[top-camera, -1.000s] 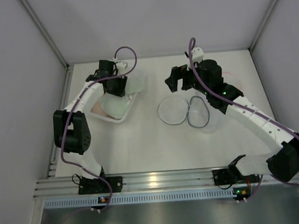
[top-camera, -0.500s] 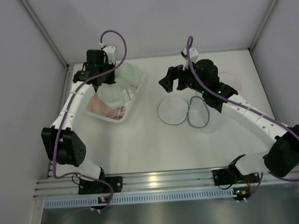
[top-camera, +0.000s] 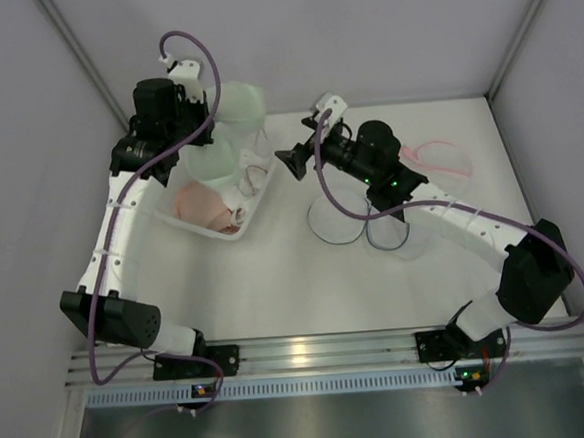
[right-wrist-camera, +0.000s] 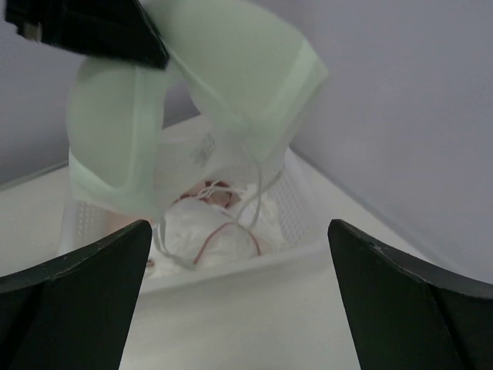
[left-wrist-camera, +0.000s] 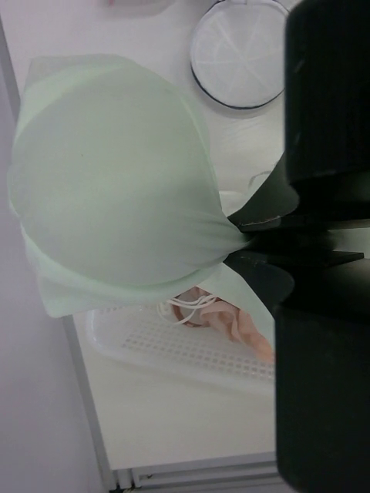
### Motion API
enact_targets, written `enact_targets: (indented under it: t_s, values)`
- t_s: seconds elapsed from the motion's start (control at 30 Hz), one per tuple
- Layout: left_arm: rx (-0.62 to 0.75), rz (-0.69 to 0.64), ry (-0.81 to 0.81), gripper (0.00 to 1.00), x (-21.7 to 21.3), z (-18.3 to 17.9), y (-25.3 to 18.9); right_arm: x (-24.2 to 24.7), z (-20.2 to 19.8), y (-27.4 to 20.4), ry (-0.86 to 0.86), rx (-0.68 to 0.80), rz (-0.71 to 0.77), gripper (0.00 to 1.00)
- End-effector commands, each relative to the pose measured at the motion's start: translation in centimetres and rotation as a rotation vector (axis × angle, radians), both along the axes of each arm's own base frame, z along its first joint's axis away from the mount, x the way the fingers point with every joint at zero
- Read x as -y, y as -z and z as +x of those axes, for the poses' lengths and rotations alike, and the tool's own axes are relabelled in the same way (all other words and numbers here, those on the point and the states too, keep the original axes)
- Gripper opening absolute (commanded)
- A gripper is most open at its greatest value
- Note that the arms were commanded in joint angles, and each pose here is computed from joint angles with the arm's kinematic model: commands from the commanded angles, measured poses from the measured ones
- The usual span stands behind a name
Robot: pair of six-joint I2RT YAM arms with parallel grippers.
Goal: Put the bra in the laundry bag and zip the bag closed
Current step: Pick up the bra from the bin.
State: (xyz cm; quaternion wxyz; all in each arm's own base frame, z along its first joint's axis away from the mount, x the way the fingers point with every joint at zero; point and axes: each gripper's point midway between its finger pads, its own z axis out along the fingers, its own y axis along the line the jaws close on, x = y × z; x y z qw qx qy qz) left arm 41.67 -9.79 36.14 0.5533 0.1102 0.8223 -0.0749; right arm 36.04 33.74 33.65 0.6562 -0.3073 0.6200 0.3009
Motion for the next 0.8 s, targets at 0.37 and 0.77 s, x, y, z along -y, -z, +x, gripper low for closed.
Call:
enact_targets:
  t_s: [0.37, 0.77]
  values:
    - [-0.118, -0.131, 0.081, 0.05, 2.5, -1.4, 1.1, -8.3, -0.2, -5.7, 0.031, 0.659, -0.221, 0.99]
    - [-0.128, -0.135, 0.112, 0.06, 2.6, -3.7, 1.1, -10.7, 1.8, -6.7, 0.07, 0.821, -0.31, 0.83]
